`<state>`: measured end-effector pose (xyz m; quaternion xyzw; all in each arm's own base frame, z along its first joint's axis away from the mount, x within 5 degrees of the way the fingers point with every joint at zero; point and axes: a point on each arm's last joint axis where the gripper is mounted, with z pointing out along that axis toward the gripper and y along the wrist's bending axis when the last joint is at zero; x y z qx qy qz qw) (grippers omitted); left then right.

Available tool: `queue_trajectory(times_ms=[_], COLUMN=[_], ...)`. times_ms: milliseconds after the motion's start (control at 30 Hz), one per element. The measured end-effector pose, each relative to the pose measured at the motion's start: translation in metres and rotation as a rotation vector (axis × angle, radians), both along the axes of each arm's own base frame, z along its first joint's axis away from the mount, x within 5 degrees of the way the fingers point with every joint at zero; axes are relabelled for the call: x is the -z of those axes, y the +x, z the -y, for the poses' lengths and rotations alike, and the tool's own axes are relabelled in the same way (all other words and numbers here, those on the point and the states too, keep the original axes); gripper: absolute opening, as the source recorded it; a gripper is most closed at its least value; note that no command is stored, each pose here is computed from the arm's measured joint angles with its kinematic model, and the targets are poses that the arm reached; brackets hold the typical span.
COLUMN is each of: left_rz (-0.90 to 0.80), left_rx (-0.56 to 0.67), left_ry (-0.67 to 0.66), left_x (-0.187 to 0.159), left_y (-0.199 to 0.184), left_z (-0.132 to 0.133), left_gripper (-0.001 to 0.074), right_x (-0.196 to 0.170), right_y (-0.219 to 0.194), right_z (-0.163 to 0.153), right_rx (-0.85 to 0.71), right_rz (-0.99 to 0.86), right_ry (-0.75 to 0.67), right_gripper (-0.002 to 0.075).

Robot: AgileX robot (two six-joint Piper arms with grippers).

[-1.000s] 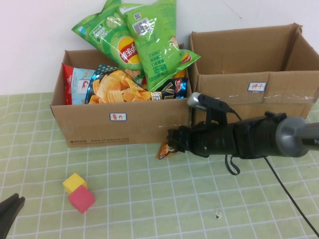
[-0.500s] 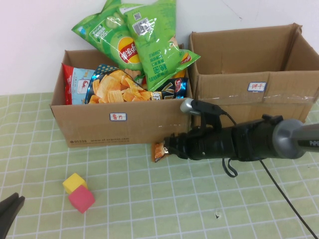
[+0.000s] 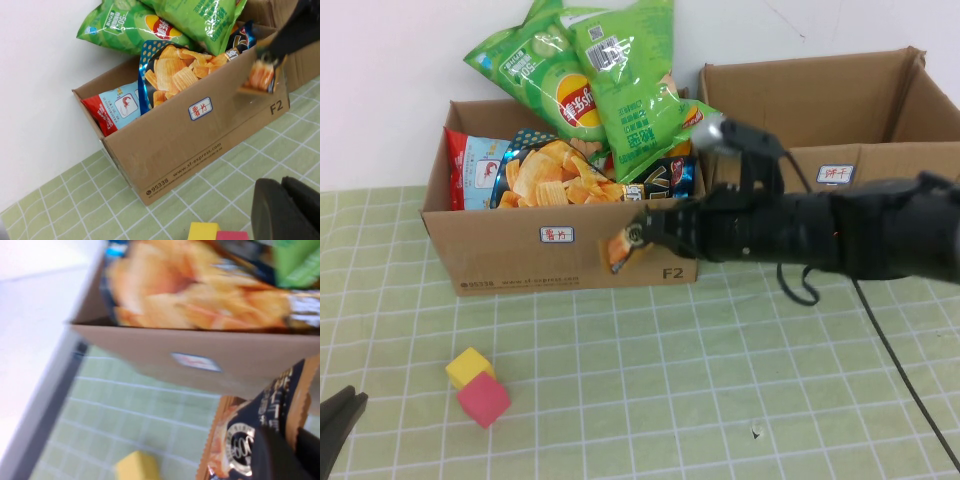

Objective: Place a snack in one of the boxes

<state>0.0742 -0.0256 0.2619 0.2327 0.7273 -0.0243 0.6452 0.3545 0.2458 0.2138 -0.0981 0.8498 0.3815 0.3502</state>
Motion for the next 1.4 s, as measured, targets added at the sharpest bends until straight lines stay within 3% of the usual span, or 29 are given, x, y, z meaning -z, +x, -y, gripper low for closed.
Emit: queue_trajectory(times_ms=[233, 567, 700, 867, 1100, 1300, 1400], left_rz=[-0.001, 0.000, -0.001, -0.001, -0.012, -0.012, -0.011], left_rx=[0.000, 0.000, -0.001, -0.001, -0.006, -0.007, -0.007], left_ry=[-0.002, -0.004, -0.008, -0.008, -0.037, -0.039, -0.036], left_x=[0.000, 0.000, 0.000, 0.000, 0.000, 0.000, 0.000], left_y=[0.000, 0.000, 0.000, 0.000, 0.000, 0.000, 0.000], left_z=[0.000, 0.000, 0.000, 0.000, 0.000, 0.000, 0.000], left_gripper=[-0.0001, -0.0001, -0.0001, -0.0001, -0.0001, -0.0001, -0.0001], right_x=[-0.049, -0.112, -0.121, -0.106, -0.096, -0.124, -0.151], right_y=[-0.025, 0.008, 0.045, 0.070, 0.077, 0.065, 0.044], right_z=[0.010, 0.065, 0.074, 0.071, 0.069, 0.062, 0.050], right_rx=[-0.055, 0.517, 0.595, 0.641, 0.646, 0.529, 0.341], right_rz=[0.101, 0.334, 0.380, 0.368, 0.361, 0.414, 0.468], right_ry=[0.032, -0.159, -0.158, -0.196, -0.233, -0.124, 0.005], right_gripper=[0.0031, 0.0031, 0.0031, 0.0052, 0.0291, 0.0318, 0.0258])
